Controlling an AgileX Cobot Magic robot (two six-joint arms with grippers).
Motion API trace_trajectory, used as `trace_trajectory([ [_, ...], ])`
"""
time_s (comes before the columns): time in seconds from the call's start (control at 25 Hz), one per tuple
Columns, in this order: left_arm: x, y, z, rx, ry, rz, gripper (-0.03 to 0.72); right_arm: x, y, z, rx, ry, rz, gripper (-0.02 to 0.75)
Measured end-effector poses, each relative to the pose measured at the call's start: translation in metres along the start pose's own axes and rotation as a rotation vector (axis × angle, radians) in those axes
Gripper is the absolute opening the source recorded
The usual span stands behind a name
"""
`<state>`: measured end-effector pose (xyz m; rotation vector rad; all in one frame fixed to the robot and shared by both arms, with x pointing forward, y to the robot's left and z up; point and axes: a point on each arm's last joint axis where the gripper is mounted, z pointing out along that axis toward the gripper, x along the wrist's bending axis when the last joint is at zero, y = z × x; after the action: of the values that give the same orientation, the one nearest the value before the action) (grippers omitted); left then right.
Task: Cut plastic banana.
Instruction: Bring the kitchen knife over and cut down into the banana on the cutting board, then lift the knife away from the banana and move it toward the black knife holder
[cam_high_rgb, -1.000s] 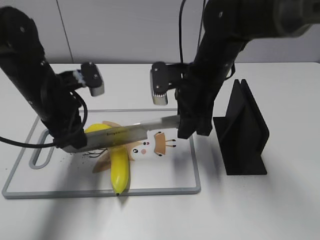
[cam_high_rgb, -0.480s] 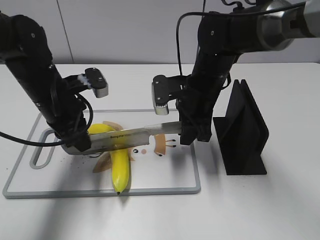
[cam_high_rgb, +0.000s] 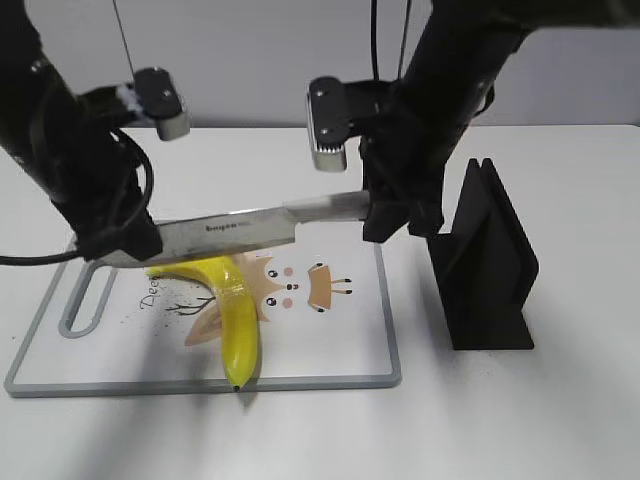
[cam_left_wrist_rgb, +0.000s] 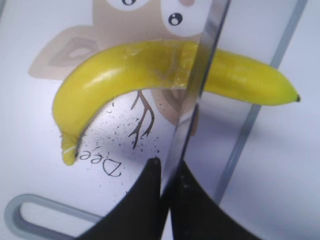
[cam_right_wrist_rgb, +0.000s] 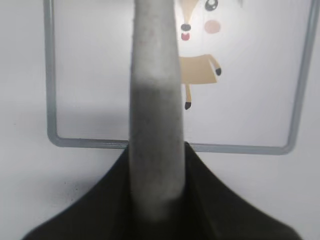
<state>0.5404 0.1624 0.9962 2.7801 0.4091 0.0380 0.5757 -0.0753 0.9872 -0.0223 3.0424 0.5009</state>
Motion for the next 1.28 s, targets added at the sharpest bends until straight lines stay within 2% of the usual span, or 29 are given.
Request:
trace_trajectory([
  [0.32,-0.031,0.005,-0.075,-0.122,0.144,0.070,0.018,0.018,0.014,-0.070,-0.088,-0.125,-0.046,0.193],
  [0.6,-0.034,0.005,-0.081,-0.135,0.158,0.076,0.023,0.019,0.014,-0.074,-0.094,-0.134,-0.049,0.193],
  [0.68,-0.034,0.006,-0.081,-0.140,0.163,0.067,0.074,0.019,0.014,-0.074,-0.095,-0.130,-0.046,0.193],
  [0.72,-0.033,0.007,-0.082,-0.151,0.172,0.055,0.129,0.020,0.015,-0.074,-0.098,-0.125,-0.038,0.193],
  [0.92,-0.030,0.010,-0.083,-0.197,0.198,0.024,0.548,0.020,0.016,-0.074,-0.115,-0.120,-0.004,0.192],
  [0.96,-0.030,0.011,-0.083,-0.204,0.207,0.022,0.594,0.020,0.016,-0.074,-0.115,-0.119,-0.004,0.191],
  [1.04,-0.028,0.012,-0.084,-0.219,0.230,0.020,0.634,0.020,0.016,-0.074,-0.116,-0.119,0.000,0.191],
  [1.16,-0.025,0.012,-0.086,-0.235,0.257,0.007,0.640,0.020,0.016,-0.074,-0.116,-0.119,0.004,0.191],
  [1.24,-0.022,0.010,-0.089,-0.251,0.276,-0.049,0.640,0.020,0.016,-0.074,-0.118,-0.117,0.034,0.191],
  [1.28,-0.020,0.008,-0.090,-0.253,0.287,-0.103,0.639,0.020,0.016,-0.074,-0.120,-0.115,0.063,0.191],
])
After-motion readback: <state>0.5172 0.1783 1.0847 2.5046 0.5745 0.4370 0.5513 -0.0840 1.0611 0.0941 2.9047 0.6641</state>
